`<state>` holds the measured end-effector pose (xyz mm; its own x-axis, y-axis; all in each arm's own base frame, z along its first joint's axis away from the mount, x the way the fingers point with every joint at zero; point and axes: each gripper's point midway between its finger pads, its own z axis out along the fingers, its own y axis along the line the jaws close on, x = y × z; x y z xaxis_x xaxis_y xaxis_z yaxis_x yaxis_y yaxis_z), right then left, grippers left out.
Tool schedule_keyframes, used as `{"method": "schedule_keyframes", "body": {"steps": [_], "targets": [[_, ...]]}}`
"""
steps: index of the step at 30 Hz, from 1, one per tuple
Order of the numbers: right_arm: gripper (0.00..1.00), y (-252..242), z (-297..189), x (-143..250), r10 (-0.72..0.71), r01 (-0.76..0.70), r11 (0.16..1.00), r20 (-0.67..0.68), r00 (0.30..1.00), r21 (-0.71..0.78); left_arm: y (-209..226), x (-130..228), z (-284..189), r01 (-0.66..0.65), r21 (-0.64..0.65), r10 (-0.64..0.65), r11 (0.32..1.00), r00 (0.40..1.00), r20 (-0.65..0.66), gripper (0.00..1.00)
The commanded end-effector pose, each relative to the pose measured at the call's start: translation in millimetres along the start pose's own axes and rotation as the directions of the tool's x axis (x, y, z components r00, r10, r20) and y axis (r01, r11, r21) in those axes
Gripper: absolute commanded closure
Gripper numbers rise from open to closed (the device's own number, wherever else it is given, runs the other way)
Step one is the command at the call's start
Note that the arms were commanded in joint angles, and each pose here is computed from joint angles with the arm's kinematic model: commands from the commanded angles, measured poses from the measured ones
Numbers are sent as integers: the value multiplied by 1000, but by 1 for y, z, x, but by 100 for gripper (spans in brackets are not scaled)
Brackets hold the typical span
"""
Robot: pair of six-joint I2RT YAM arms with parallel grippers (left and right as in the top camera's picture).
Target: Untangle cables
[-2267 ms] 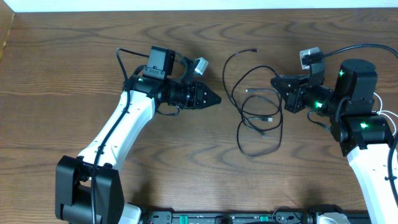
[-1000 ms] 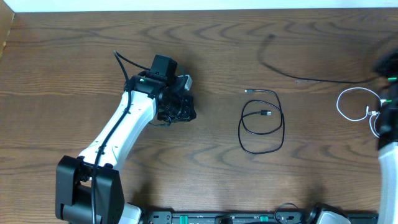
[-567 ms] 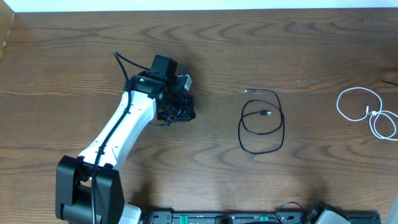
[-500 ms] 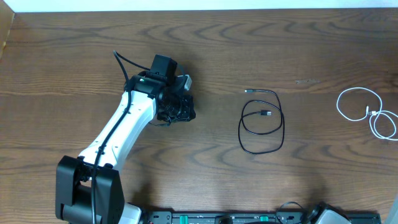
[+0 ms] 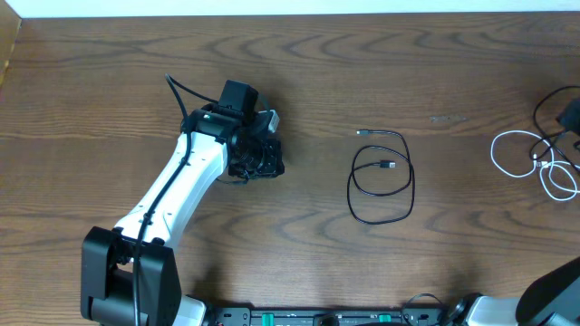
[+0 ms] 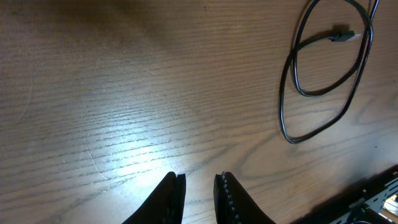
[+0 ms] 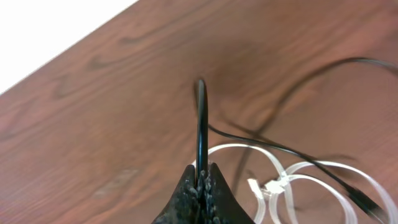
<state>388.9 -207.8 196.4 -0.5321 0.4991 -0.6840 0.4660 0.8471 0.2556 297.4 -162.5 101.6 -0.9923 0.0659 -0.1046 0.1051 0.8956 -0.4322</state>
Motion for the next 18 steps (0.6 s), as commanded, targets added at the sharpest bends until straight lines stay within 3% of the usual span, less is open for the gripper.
{"method": "schedule_keyframes", "body": {"steps": [1,5,8,11,14,18], "targets": [[99,28,-1,-4,6,-7,971,-5,1000,-240,2,1,1,-7,-9,7,1000,1000,-9,79],[99,45,-12,-18,21,-4,916,39,999,-401,2,1,1,-7,-9,7,1000,1000,-10,79],[99,76,-38,-35,-10,82,789,122,993,-609,2,1,1,-7,-9,7,1000,1000,-9,79],[99,93,-61,-52,1,131,686,182,983,-715,2,1,1,-7,-9,7,1000,1000,-10,79],[99,96,-66,-60,31,117,673,186,982,-731,2,2,1,-6,-9,6,1000,1000,-12,79],[99,81,-53,-60,69,58,743,163,984,-666,3,3,1,-4,-11,4,1000,1000,-17,79]]}}
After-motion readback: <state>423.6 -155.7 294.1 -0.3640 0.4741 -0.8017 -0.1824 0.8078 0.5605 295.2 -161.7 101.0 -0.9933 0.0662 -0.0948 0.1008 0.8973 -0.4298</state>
